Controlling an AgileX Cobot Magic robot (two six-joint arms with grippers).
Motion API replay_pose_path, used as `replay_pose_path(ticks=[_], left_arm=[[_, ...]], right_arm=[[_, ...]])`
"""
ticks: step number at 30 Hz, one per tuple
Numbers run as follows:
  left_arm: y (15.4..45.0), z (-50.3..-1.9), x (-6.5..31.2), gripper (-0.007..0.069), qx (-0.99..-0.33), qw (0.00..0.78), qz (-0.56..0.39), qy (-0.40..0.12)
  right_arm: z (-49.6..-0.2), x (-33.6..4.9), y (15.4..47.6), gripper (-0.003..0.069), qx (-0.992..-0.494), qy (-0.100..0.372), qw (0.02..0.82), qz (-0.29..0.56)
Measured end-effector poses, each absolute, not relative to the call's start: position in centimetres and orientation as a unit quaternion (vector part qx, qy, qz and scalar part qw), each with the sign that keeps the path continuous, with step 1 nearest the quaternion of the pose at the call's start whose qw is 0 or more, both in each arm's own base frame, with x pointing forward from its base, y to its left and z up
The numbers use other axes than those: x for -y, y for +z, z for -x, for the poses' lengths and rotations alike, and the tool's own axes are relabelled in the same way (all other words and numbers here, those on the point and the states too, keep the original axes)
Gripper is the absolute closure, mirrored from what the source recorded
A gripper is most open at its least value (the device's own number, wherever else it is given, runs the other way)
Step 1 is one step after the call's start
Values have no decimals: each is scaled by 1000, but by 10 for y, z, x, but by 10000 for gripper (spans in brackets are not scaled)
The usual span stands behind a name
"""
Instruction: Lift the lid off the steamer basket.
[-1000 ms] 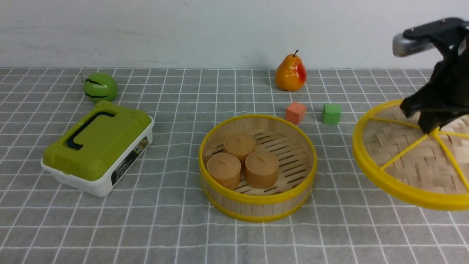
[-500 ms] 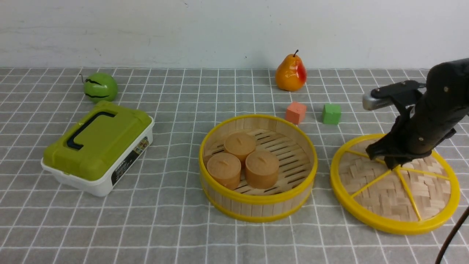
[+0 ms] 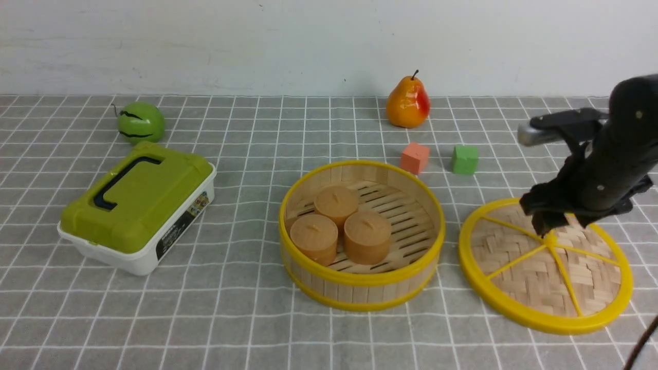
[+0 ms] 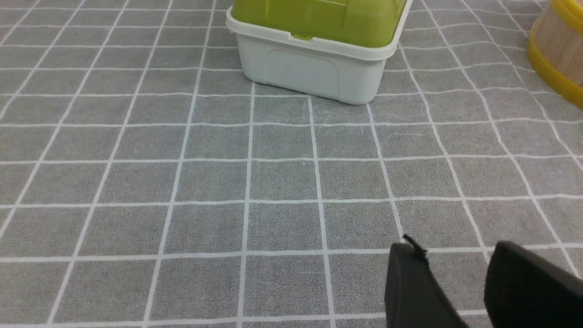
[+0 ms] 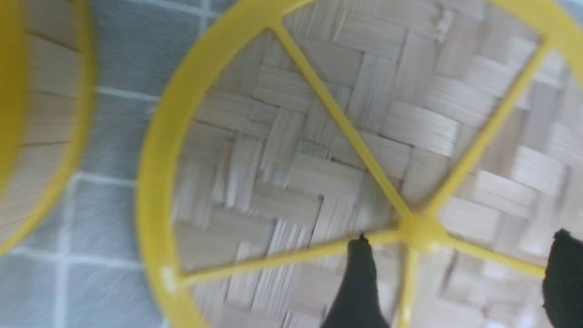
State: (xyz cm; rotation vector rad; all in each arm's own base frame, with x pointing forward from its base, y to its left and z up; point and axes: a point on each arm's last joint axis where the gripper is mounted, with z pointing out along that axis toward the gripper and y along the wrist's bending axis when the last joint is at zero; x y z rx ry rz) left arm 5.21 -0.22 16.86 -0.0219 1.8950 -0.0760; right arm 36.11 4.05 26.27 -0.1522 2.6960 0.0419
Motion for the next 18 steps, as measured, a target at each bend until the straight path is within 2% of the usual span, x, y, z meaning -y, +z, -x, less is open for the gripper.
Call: replay_pose_path(ticks=[1,2,4,5,6,8,11,15,17,18], left_arm=[[169,-52,2,386,-812,583,9,-33],[169,-52,2,386,-812,583,9,-33],[169,-52,2,386,-812,583,9,-33],[169,-52,2,386,-812,583,9,-33],[169,-52,2,386,-812,583,9,-33],[169,-52,2,386,-812,583,9,-33],[169,-52,2,386,-812,583,9,-33],[169,-52,2,386,-812,583,9,-33],[169,-52,2,386,-812,583,9,-33],[169,-52,2,386,-812,583,9,-33]], right_arm=[[-352,-42,280,162,-971,28,232,54],[-351,-42,284,163,-969,31,240,55],[-327,-46,322,176,-956,65,278,62],[-310,-48,343,200,-944,89,310,73],[-305,-48,349,204,-942,91,314,75],[-274,-48,373,274,-923,111,357,94],[-238,-46,385,409,-910,115,384,103],[-186,-40,383,601,-896,117,415,106],[-163,-38,379,659,-886,116,436,106],[-161,-37,378,664,-885,116,438,106]])
